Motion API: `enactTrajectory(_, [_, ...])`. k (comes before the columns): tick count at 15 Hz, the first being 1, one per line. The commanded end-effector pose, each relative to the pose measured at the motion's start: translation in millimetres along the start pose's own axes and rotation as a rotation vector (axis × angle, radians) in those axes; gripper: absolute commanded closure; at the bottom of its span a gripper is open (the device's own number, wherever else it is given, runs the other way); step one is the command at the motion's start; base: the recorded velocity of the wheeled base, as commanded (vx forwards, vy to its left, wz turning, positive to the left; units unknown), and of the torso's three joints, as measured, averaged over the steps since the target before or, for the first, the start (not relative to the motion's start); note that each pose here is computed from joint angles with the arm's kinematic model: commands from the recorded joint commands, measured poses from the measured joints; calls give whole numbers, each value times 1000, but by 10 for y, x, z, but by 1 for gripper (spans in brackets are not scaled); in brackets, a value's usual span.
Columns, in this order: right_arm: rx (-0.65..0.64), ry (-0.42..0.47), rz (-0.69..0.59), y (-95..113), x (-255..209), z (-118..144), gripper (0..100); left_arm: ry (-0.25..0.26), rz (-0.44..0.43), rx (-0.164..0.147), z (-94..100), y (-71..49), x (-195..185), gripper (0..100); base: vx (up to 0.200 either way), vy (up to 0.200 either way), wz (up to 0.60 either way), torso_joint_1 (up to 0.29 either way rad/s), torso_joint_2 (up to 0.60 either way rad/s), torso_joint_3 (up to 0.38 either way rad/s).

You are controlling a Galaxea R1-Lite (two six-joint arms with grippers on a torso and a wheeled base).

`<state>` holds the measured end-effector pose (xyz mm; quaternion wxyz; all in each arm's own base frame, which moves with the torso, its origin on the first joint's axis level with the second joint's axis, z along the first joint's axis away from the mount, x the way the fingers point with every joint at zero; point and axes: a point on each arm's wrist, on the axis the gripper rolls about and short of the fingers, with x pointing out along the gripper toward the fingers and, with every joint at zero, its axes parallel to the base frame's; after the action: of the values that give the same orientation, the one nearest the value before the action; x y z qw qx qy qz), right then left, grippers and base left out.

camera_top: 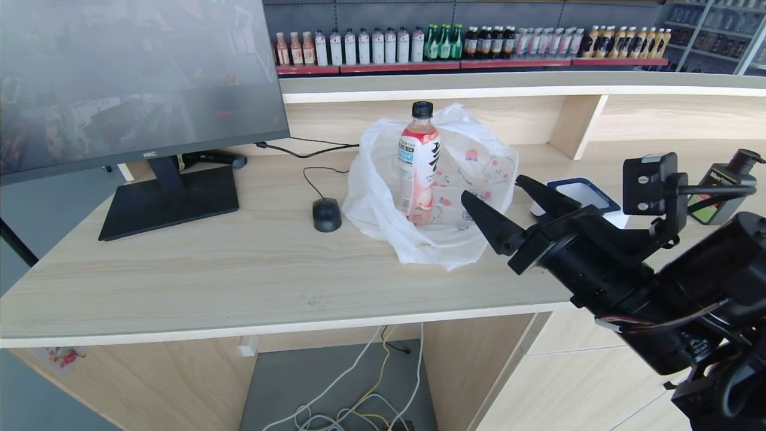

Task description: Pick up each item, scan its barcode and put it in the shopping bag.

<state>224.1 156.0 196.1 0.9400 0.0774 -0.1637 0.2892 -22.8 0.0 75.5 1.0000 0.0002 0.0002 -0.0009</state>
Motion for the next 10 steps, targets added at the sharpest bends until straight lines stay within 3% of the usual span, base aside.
enactTrajectory(1, [1,-9,0,-2,0,24,0,0,0,1,0,0,0,0,-200,0,0,2,-2,2])
enactTrajectory(4, [2,-8,1,2,9,14,0,0,0,0,0,0,0,0,-200,0,0,9,10,1])
enactTrajectory(6, [3,-2,1,1,22,-10,0,1,0,24,-2,0,0,0,0,0,0,0,0,0])
enactTrajectory(10, [2,-3,1,2,17,-3,0,1,0,21,-2,0,0,0,0,0,0,0,0,0])
